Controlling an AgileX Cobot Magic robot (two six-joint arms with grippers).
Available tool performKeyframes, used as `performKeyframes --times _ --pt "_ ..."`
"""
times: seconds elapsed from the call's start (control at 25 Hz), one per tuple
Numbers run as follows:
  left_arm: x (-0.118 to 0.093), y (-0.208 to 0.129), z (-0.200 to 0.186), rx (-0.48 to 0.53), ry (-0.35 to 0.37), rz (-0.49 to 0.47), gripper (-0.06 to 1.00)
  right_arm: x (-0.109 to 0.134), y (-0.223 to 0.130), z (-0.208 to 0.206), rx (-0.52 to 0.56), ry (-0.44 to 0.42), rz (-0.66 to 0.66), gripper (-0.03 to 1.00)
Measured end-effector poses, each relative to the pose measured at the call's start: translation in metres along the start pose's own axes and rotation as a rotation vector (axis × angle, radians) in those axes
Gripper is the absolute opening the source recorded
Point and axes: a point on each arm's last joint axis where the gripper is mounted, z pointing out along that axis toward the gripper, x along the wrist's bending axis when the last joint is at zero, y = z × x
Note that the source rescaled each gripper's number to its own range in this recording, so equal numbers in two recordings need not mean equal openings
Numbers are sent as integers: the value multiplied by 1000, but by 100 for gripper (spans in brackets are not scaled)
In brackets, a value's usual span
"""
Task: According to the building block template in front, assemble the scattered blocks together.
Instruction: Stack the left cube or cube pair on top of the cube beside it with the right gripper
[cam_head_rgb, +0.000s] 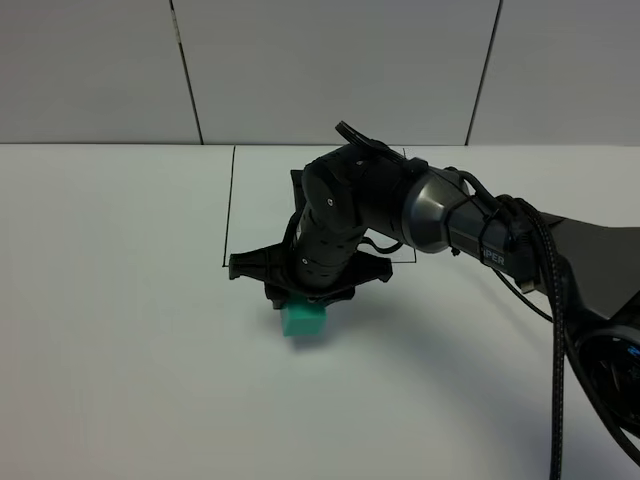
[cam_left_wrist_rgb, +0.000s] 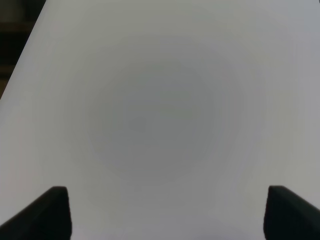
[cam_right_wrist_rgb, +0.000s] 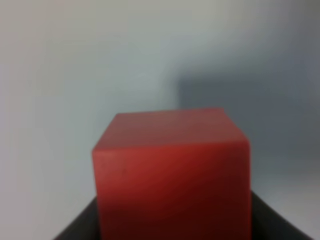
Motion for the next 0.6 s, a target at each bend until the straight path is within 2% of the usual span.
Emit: performKeyframes --times 0.28,0.6 --pt "0 0 0 0 0 0 94 -14 -9 16 -8 -65 54 8" --pt "0 0 0 0 0 0 94 -18 -12 42 -1 -76 74 8"
